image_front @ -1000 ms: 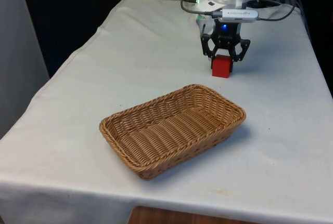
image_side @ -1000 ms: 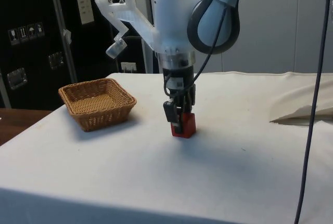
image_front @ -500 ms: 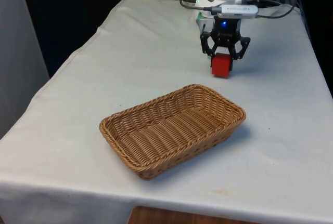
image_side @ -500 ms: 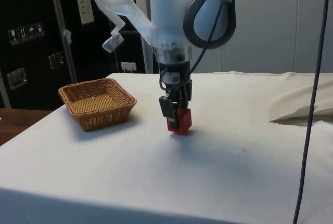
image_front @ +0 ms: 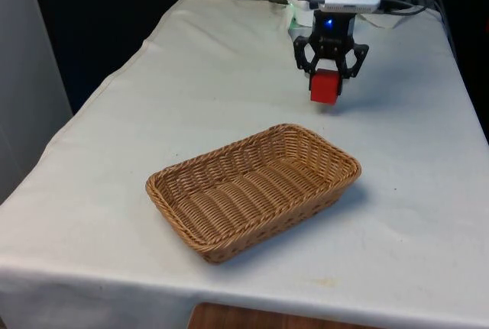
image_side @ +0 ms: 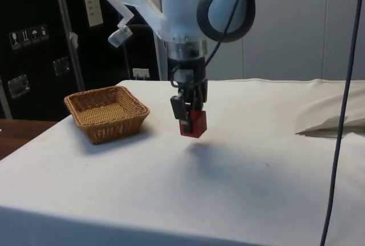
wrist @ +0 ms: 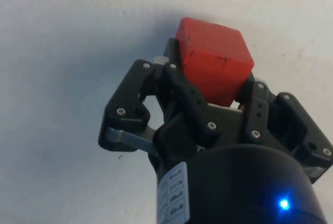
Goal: Pick up the cube and place it into the basket.
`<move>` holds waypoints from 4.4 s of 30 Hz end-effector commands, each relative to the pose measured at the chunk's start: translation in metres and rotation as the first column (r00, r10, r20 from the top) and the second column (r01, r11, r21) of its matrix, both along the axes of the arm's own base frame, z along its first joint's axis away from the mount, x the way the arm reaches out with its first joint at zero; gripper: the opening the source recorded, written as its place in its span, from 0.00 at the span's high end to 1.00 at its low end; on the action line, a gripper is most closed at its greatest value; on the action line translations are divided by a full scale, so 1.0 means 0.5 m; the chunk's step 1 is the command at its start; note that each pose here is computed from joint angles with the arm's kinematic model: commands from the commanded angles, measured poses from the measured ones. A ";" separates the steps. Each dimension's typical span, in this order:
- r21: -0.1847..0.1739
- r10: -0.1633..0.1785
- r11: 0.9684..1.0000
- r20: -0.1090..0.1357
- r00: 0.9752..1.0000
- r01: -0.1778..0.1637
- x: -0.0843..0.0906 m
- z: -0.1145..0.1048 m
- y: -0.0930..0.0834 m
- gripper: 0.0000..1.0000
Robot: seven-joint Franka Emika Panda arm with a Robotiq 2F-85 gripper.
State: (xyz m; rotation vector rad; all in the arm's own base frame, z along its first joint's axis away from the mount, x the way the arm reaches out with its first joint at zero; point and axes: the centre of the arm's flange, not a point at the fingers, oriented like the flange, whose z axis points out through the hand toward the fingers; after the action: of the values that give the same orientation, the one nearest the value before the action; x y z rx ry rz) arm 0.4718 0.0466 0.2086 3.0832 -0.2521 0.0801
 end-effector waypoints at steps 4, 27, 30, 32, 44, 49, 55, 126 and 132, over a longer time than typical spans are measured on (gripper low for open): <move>0.000 -0.007 1.000 0.000 1.000 0.007 0.003 0.017 -0.001 0.99; 0.002 -0.023 1.000 0.013 1.000 0.023 0.034 0.101 0.000 0.99; 0.002 -0.031 1.000 0.010 0.999 0.031 0.039 0.121 0.000 0.99; 0.003 -0.033 0.999 0.011 0.999 0.033 0.043 0.135 0.000 0.99; 0.002 -0.041 0.999 0.011 0.999 0.040 0.055 0.185 0.000 0.99; 0.002 -0.044 0.999 0.012 0.999 0.044 0.060 0.206 0.000 0.99; 0.002 -0.047 0.999 0.013 0.999 0.047 0.065 0.228 -0.002 0.99; -0.023 -0.123 0.992 0.042 0.992 0.124 0.250 0.484 -0.053 0.99; -0.028 -0.129 0.991 0.047 0.990 0.131 0.271 0.496 -0.057 0.99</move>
State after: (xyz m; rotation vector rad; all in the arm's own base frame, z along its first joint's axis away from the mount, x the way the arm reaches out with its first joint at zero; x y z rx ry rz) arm 0.6054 0.0191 0.4558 3.0292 -0.4394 0.1612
